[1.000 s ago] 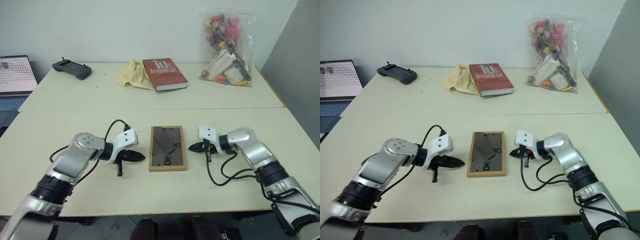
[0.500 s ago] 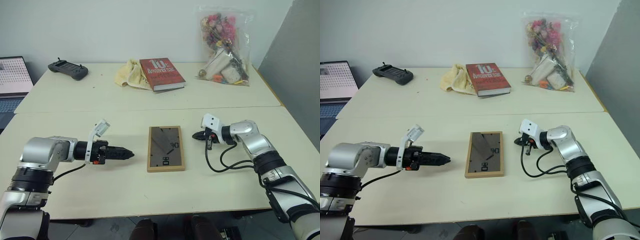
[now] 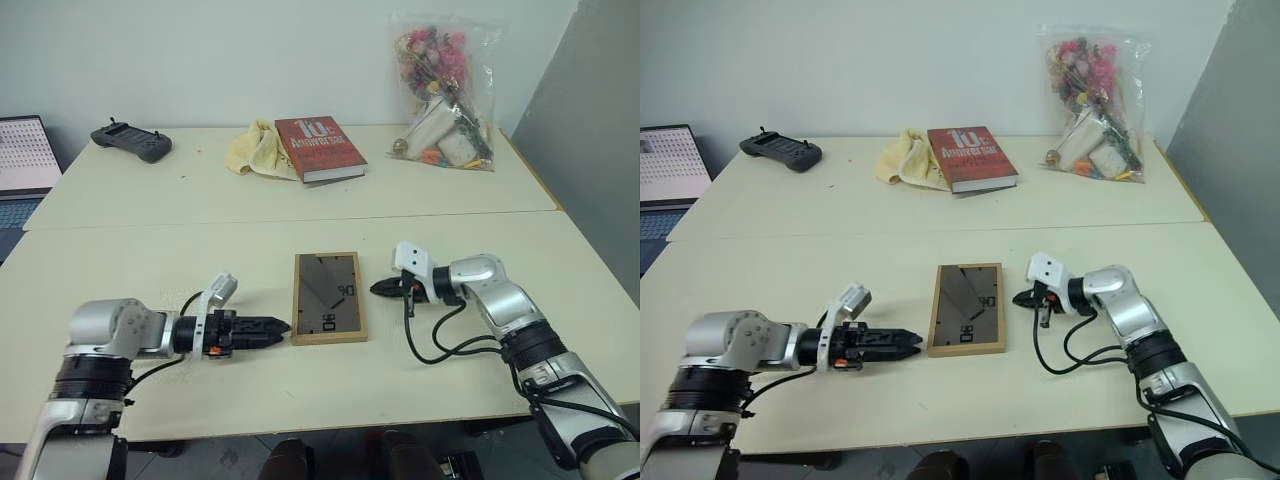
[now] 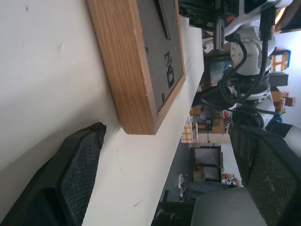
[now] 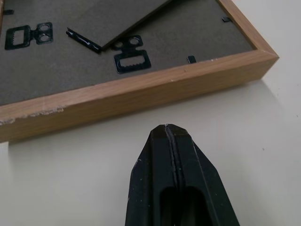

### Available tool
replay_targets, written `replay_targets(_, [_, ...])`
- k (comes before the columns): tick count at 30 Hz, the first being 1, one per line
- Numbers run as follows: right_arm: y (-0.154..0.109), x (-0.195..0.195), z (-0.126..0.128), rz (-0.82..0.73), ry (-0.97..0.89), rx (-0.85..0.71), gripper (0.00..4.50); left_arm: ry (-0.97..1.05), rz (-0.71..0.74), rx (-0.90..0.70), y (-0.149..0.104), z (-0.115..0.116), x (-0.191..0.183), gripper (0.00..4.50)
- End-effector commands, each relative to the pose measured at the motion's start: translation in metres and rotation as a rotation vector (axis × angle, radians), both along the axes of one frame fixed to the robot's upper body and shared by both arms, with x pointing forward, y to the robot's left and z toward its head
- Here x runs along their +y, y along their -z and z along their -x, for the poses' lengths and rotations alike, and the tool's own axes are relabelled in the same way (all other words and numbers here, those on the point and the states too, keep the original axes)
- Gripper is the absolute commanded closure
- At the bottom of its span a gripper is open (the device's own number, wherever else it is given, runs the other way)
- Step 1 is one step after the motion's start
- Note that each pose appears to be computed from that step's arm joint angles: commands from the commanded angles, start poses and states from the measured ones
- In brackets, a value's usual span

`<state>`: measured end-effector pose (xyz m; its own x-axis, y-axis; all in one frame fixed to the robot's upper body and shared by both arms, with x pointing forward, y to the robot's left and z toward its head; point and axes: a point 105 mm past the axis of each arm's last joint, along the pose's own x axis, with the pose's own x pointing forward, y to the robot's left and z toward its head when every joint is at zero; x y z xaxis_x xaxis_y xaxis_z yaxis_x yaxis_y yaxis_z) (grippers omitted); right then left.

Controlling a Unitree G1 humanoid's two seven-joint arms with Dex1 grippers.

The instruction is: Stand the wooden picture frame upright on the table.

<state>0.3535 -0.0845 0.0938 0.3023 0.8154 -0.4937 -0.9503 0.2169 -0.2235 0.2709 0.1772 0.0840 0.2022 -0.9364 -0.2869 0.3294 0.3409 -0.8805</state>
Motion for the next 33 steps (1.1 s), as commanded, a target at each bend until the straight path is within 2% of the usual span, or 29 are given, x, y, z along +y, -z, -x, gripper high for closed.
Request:
replay_targets(1, [-0.005,0.017,0.004,-0.009,-0.041,-0.028,4.5,-0.044,-0.122,0.025,0.039,-0.009,0.001,0.05])
replay_targets(3, [-0.005,0.022,0.005,-0.008,-0.052,-0.029,4.5,-0.056,-0.126,0.031,0.046,-0.015,-0.005,0.05])
replay_targets(7, [-0.005,0.031,0.006,-0.016,-0.06,-0.033,4.5,-0.014,-0.075,0.023,0.044,-0.02,-0.023,0.05])
replay_targets(11, [-0.006,0.037,0.007,-0.031,-0.064,-0.038,4.5,0.045,-0.017,-0.011,0.033,-0.023,-0.046,0.05])
replay_targets(15, [-0.006,0.036,0.006,-0.034,-0.051,-0.042,4.5,0.052,0.031,-0.037,0.021,-0.025,-0.053,0.05])
replay_targets(16, [-0.006,0.035,0.005,-0.034,-0.044,-0.044,4.5,0.049,0.039,-0.039,0.018,-0.025,-0.052,0.41])
replay_targets(17, [-0.006,0.032,0.004,-0.032,-0.035,-0.047,4.5,0.049,0.046,-0.044,0.015,-0.024,-0.051,0.46])
replay_targets(25, [-0.008,0.019,-0.002,-0.046,0.038,-0.071,4.5,0.016,0.055,-0.08,0.0,-0.022,-0.038,2.05])
replay_targets(30, [-0.029,-0.003,-0.016,-0.061,0.124,-0.156,4.5,-0.002,0.131,-0.188,-0.043,-0.028,-0.047,3.03])
replay_targets(32, [-0.047,-0.01,-0.02,-0.092,0.154,-0.166,4.5,-0.006,0.177,-0.235,-0.064,-0.029,-0.051,3.27])
replay_targets(33, [-0.064,-0.014,-0.024,-0.128,0.174,-0.175,4.5,-0.007,0.192,-0.274,-0.077,-0.03,-0.055,3.38])
